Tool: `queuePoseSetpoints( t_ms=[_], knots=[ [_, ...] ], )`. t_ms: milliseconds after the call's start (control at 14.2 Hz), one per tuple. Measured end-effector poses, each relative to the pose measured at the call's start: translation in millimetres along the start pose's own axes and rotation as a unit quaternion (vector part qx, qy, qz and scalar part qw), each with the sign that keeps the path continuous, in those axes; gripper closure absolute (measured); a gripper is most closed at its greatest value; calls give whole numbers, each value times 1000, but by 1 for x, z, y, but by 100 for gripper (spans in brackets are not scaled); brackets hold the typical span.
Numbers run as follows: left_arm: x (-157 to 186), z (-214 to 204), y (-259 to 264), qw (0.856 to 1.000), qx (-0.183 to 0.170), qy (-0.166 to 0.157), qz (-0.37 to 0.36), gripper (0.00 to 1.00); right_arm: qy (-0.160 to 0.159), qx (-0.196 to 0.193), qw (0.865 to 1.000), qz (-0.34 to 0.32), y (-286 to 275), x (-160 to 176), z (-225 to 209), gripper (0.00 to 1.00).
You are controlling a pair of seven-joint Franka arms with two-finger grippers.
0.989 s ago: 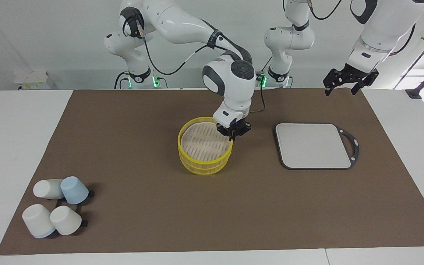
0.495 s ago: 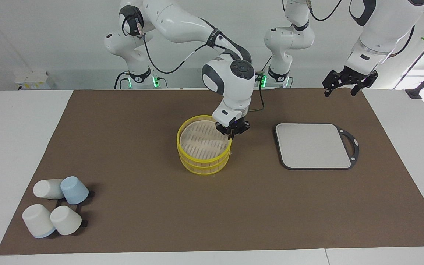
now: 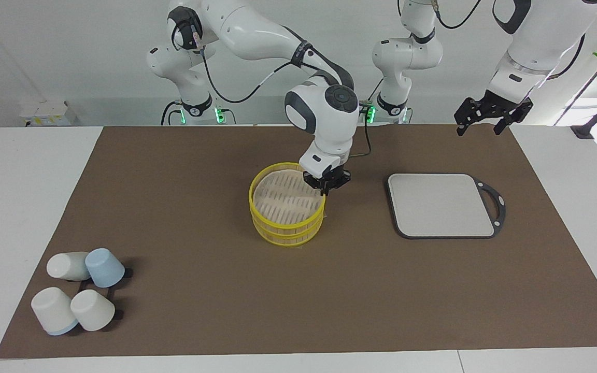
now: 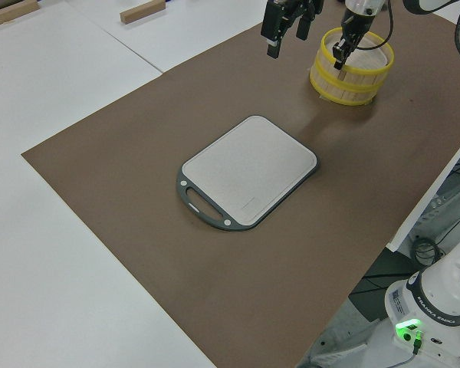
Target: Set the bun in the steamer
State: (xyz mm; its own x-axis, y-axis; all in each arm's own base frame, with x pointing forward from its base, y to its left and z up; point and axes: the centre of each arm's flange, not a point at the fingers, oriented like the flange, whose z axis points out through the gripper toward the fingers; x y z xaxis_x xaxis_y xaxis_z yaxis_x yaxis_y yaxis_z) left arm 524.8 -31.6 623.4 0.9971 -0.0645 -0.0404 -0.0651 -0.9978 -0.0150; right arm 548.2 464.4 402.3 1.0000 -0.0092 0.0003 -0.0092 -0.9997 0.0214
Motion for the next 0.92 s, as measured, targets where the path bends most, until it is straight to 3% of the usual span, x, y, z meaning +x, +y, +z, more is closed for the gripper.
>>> queuePoseSetpoints(
  t_ms=[141,495,777,918],
  knots=[
    [0,0,1,1000,-6,0,0,0,0,0,1000,0,0,0,0,92],
    [1,1,-3,1000,-25,-1,-8,0,12,4,1000,5,9,3,-17,42],
    [2,3,-5,1000,-27,-3,-10,0,36,16,999,-5,80,37,-79,0],
    [2,2,-3,1000,-27,-2,-8,0,41,15,999,-26,136,57,-108,0]
  ],
)
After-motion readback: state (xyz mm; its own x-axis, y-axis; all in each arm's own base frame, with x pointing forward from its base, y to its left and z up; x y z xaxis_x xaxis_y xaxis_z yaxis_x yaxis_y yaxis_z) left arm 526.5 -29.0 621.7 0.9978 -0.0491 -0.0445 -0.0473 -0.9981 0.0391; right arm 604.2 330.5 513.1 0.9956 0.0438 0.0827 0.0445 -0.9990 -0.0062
